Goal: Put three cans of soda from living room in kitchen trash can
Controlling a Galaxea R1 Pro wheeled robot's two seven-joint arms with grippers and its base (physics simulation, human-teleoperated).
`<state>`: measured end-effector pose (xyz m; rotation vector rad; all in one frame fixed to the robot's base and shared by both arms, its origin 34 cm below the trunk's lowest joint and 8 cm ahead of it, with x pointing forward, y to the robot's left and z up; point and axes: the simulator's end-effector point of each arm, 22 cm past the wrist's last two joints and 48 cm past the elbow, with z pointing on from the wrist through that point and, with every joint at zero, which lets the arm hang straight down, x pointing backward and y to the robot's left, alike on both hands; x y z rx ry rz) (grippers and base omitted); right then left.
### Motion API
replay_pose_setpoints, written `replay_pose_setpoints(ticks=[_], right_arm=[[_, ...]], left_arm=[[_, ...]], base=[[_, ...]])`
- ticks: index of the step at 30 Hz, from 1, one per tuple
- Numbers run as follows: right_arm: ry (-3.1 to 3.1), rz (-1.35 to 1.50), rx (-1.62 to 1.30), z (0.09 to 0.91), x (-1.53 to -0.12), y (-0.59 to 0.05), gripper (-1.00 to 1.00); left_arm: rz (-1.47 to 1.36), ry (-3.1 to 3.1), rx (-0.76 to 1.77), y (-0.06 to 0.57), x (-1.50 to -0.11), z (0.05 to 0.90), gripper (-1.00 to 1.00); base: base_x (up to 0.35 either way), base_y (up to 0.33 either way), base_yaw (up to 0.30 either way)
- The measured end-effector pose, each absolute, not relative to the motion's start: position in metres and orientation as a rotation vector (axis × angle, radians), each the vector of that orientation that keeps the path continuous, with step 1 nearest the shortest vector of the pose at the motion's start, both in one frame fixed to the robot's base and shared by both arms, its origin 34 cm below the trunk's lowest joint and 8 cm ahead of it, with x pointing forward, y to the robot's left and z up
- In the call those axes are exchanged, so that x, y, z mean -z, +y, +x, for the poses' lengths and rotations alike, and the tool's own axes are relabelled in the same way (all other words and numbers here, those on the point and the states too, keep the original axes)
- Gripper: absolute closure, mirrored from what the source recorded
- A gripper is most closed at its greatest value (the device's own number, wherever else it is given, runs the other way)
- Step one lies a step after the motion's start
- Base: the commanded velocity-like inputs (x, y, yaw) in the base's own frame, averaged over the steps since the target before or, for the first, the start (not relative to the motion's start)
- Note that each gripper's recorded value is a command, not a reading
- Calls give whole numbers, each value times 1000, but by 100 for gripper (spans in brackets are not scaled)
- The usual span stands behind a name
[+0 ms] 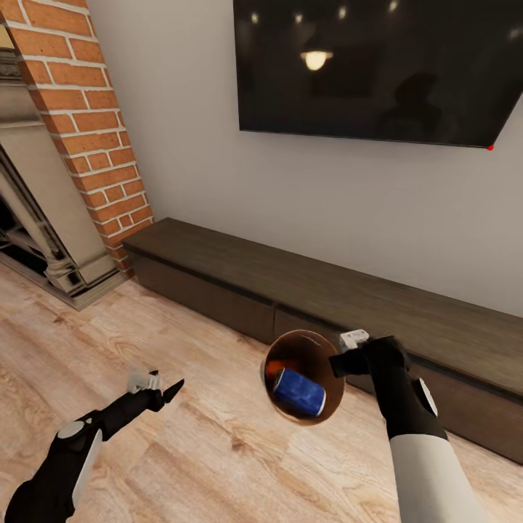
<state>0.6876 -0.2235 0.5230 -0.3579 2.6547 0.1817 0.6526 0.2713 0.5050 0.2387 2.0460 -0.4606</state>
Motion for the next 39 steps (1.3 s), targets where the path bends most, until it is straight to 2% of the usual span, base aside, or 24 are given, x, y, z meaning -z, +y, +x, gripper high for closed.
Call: replay_pose_setpoints(ticks=[8, 20, 39], right_arm=[[2659, -359, -178, 657, -492, -236, 100], [2678, -384, -176, 644, -480, -234, 100], [2687, -389, -191, 639, -475, -230, 100]], left_arm=[[219, 2046, 441, 268, -491, 641, -100], [70, 2089, 174, 318, -452, 628, -100], [22, 2115, 101, 333, -440, 623, -100]], base=[[0, 0, 0], [0, 0, 0], [0, 0, 0]])
